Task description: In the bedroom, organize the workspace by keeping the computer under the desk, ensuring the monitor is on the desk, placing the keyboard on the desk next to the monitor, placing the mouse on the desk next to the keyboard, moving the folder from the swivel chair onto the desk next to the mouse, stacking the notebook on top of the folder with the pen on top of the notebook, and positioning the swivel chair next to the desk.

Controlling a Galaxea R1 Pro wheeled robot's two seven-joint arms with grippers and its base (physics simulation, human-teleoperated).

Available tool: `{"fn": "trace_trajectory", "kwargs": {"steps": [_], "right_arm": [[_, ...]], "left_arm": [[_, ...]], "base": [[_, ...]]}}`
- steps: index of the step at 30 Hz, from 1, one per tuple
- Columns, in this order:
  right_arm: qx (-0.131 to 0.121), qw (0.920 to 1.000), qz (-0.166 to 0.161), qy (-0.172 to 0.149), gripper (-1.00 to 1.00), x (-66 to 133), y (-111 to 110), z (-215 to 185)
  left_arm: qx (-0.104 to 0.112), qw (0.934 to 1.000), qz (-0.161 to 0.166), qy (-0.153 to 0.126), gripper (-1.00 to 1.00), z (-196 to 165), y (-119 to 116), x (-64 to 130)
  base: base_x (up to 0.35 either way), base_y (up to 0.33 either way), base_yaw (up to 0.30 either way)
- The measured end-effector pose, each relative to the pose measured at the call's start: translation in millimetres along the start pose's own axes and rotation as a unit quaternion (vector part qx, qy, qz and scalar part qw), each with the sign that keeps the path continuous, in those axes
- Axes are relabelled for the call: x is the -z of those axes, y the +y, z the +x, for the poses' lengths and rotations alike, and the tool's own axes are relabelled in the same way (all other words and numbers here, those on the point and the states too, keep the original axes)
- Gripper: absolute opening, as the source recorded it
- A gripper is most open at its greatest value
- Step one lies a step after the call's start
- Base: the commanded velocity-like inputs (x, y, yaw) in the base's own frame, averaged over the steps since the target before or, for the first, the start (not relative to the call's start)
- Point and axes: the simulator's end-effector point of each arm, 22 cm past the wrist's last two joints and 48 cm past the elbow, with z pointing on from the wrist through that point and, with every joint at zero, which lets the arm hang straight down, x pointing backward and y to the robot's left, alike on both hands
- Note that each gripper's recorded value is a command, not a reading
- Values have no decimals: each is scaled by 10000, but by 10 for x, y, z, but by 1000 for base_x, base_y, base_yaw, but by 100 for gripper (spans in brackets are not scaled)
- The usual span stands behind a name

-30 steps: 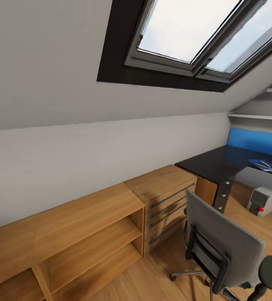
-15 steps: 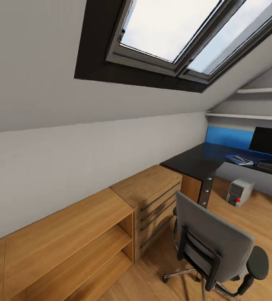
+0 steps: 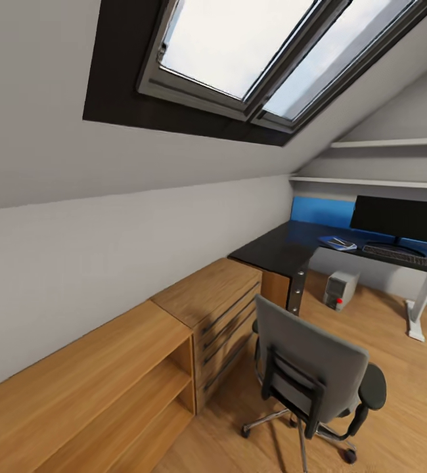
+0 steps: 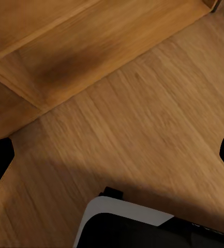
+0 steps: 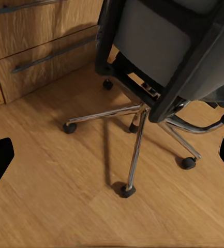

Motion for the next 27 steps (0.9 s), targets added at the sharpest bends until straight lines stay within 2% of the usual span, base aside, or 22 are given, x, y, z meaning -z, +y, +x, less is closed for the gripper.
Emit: {"fn": "trace_trajectory", "kwargs": {"steps": [4,13,27], "right_arm": [[-1,10000,3,1,100,1,-1,0],[-2,10000,4,-1,100,2,-2,-1],[0,10000,3,3,100,0,-2,1]], "left_arm": [[-3,10000,3,-1,100,1,-2,1],[-26,10000,-10,47,100,49,15,7],[-39,10000,-19,79,100,78,26,9]], "base": [[78,98,-300],[236,15,-300],[30,26,-300]]}}
